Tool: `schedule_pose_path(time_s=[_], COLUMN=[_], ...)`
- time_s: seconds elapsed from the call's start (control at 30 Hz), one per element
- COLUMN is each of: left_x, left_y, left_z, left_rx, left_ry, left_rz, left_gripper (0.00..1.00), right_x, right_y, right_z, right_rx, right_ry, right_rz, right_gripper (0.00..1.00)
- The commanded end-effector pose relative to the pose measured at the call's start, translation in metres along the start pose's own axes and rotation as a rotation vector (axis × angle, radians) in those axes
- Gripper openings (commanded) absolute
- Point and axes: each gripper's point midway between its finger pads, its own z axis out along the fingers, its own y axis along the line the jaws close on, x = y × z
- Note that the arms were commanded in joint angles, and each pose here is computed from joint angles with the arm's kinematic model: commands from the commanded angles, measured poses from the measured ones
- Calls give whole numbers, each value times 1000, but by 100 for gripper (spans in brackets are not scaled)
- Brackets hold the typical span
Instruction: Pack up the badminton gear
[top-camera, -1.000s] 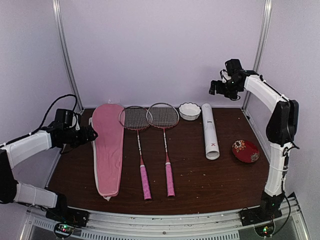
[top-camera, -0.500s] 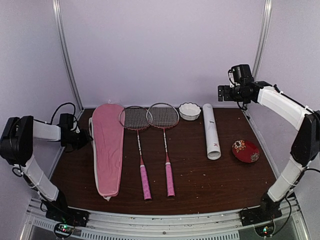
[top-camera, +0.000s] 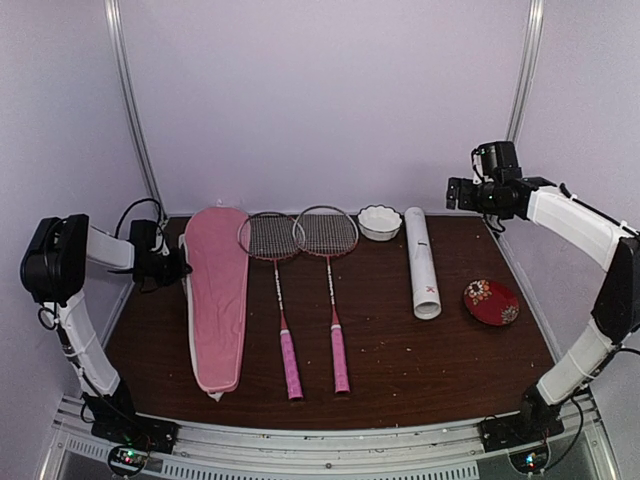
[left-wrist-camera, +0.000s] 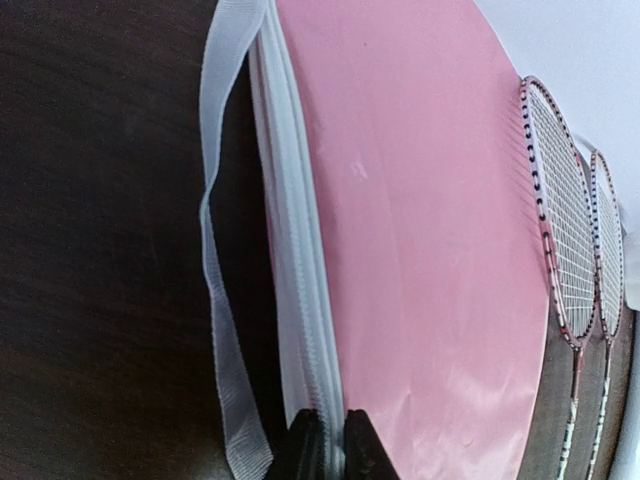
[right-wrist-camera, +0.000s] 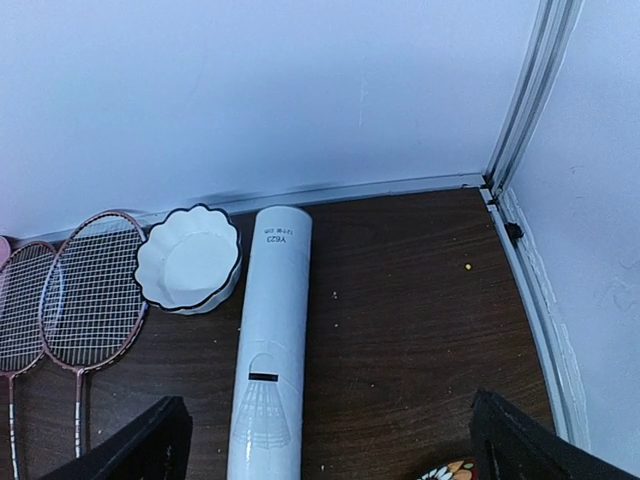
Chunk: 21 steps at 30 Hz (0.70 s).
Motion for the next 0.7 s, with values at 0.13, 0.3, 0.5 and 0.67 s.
schedule_pose_path(time_s=[0.13,0.3,0.5,0.67], left_x=[-32,-46,-61,-64], left_y=[-16,-33,-77,-132], left_z=[-38,-95,-172,-230], left_rx=[-15,-30,42,177], left_ry=[-128,-233,-361,-446], left_rz=[33,51,112,187], left_gripper=[0,0,0,0], right_x=[-17,-5,5,11], right_y=[20,39,65,82], right_z=[-41,-50,-60,-71], right_rx=[-176,-268,-350,-420], right_ry=[-99,-67,-36,-13], right_rz=[62,57,31,20], right_gripper=[100,100,100,98])
